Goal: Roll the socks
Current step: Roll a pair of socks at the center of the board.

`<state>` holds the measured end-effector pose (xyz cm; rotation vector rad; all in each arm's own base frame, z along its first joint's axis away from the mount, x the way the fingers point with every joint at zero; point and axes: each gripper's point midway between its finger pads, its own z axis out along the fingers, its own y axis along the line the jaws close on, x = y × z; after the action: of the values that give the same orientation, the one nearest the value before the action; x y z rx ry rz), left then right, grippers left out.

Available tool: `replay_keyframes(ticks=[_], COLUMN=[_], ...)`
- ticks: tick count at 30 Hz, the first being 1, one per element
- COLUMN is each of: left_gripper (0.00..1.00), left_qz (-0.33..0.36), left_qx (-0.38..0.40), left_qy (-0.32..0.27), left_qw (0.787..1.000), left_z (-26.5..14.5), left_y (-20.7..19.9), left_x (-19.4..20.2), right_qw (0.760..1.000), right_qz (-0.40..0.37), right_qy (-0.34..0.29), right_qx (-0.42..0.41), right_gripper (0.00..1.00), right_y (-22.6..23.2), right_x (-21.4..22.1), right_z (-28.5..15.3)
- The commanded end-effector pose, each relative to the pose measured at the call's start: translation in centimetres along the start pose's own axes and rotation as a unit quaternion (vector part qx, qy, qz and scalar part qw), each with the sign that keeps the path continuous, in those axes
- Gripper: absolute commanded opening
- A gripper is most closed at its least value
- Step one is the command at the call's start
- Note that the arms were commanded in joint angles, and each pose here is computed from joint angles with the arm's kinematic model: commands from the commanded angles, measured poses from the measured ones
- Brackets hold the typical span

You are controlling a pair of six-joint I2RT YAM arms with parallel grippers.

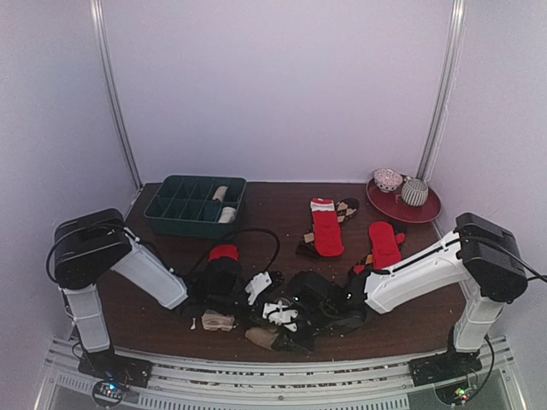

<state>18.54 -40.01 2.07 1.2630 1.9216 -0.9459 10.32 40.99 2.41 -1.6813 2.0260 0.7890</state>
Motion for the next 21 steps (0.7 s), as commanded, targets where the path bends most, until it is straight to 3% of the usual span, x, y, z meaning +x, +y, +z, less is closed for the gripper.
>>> replay_keyframes(ticks=[1, 7, 16, 21], left_gripper=[0.13, 0.13, 0.21, 0.37], left_qz=[-0.014, -0.013, 0.01, 0.032], left_qx=[-0.014, -0.014, 0.004, 0.018], left_qy=[0.049, 0.046, 0.019, -0.015], left_qw=[0.999, 0.999, 1.0, 0.999], left_z=[-0.1, -0.1, -0.3, -1.9], left_y=[0.8, 0.9, 0.2, -1.0], left_x=[3.8, 3.6, 1.0, -1.2], right_qw=[0.975, 0.932, 0.909, 0.898], right_qz=[0.169, 0.321, 0.365, 0.392], right_qy=[0.092, 0.084, 0.156, 0.159], right_qx=[-0.111, -0.142, -0.123, -0.119], right_gripper=[0.13, 0.12, 0.12, 0.12], right_y=[2.8, 2.9, 2.5, 1.9], right_x=[7.8, 10.4, 14.2, 14.9], right_z=[1.0, 0.9, 1.6, 1.5])
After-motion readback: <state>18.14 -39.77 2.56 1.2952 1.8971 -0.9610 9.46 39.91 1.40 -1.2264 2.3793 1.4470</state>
